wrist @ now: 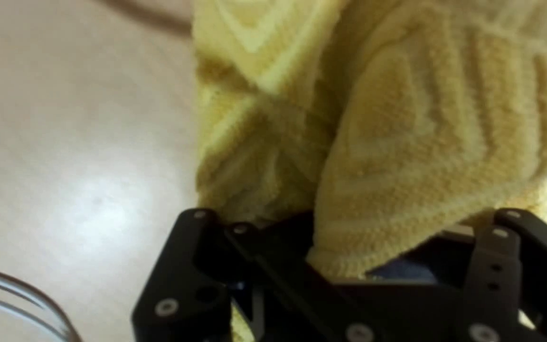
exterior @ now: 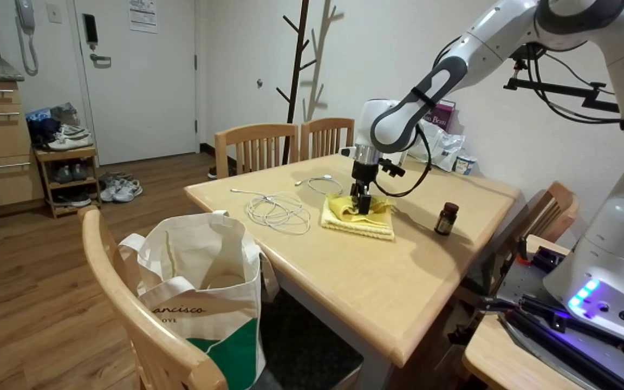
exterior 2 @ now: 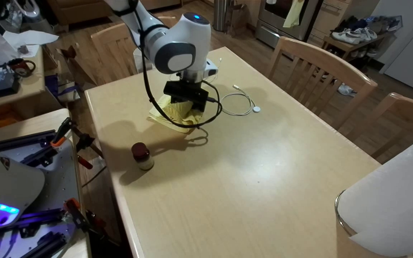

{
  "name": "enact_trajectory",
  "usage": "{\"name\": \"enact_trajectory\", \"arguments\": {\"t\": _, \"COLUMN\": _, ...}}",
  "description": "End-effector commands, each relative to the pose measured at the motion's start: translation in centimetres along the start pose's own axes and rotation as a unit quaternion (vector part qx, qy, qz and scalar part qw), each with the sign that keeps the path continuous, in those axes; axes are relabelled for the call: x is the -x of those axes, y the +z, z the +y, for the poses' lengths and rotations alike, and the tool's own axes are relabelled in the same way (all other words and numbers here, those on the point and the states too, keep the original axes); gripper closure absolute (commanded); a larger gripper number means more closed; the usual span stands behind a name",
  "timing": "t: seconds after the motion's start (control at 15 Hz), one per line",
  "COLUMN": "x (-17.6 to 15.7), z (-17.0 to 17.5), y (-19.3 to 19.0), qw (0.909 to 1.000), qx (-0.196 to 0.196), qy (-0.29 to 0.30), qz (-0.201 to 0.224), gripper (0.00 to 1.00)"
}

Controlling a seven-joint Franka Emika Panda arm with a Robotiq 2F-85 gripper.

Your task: Wipe the table with the yellow towel.

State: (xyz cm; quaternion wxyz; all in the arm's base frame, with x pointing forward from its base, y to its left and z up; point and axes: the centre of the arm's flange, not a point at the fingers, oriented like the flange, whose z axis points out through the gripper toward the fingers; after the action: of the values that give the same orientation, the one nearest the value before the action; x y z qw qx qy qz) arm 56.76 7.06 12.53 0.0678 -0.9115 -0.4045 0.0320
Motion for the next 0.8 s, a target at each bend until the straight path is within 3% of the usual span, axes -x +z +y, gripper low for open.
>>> {"name": "enact_trajectory", "arguments": {"t": 0.0, "x": -1.1, "z": -4.6, "y": 2.1, "qw": 0.9988, "qx": -0.019, "qy": -0.042, "qz": -0.013, "gripper": 0.94}}
{"name": "enact_trajectory", "arguments": {"t": 0.27, "x": -0.4, "z": -2.0, "y": 1.2, "qw": 0.9995, "qx": 0.026, "qy": -0.006, "qz": -0.014, "gripper": 0.94}}
{"name": "enact_trajectory", "arguments": {"t": 0.4, "x": 1.5, "z": 1.6, "y": 0.5, "qw": 0.9982, "qx": 0.043, "qy": 0.043, "qz": -0.005, "gripper": 0.94}}
{"name": "enact_trajectory", "arguments": {"t": 0.73, "x": 9.4, "z": 10.9, "y": -0.7, "qw": 0.981, "qx": 0.072, "qy": 0.18, "qz": -0.008, "gripper": 0.94}}
